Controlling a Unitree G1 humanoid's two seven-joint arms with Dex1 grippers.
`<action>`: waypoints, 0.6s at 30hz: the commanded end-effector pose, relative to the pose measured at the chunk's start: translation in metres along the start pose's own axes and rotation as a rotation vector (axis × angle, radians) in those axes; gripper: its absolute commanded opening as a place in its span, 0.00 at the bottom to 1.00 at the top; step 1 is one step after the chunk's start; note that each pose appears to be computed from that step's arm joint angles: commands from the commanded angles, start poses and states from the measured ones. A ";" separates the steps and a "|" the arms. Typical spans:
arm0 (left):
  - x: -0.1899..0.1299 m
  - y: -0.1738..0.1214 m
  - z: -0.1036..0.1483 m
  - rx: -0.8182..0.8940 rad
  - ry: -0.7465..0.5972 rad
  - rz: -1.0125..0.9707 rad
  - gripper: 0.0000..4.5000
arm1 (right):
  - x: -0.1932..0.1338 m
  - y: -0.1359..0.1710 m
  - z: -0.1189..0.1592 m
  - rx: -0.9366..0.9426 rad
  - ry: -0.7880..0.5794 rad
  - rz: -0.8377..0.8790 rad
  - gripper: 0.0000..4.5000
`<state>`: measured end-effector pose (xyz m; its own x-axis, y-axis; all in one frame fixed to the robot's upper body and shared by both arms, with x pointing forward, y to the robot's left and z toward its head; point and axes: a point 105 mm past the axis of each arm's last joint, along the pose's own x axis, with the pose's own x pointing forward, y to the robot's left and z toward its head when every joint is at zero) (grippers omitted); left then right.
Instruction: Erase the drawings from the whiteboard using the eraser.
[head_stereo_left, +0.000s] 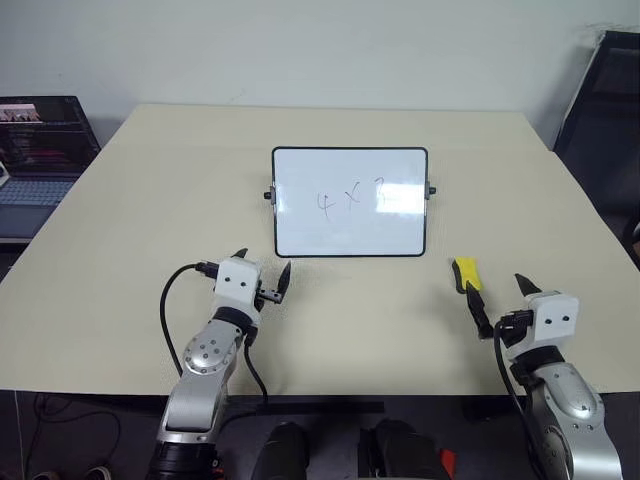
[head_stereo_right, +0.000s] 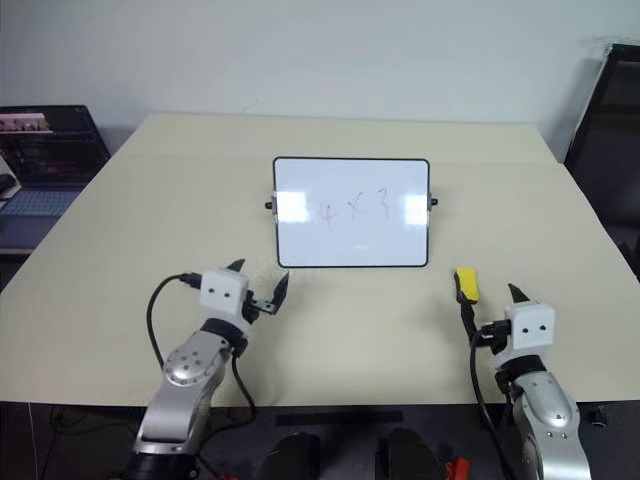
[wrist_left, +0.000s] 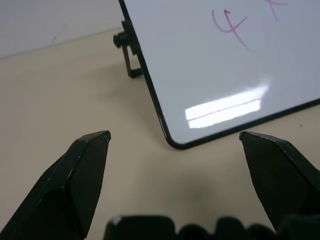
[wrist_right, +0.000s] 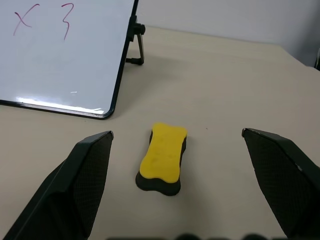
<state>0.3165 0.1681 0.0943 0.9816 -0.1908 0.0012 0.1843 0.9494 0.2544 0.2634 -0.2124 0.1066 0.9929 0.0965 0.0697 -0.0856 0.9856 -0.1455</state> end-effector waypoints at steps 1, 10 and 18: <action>0.002 -0.003 0.014 0.017 -0.052 0.000 1.00 | 0.002 -0.001 0.013 0.004 -0.033 0.005 1.00; -0.006 0.002 0.010 0.026 -0.033 -0.028 1.00 | -0.013 -0.001 0.026 -0.013 -0.048 -0.015 1.00; -0.017 0.008 0.037 0.008 -0.088 -0.133 1.00 | -0.015 0.009 0.031 0.024 0.003 -0.051 1.00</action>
<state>0.3010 0.1770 0.1111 0.9588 -0.2838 -0.0099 0.2763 0.9243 0.2634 0.2462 -0.2035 0.1219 0.9979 0.0520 0.0396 -0.0471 0.9922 -0.1151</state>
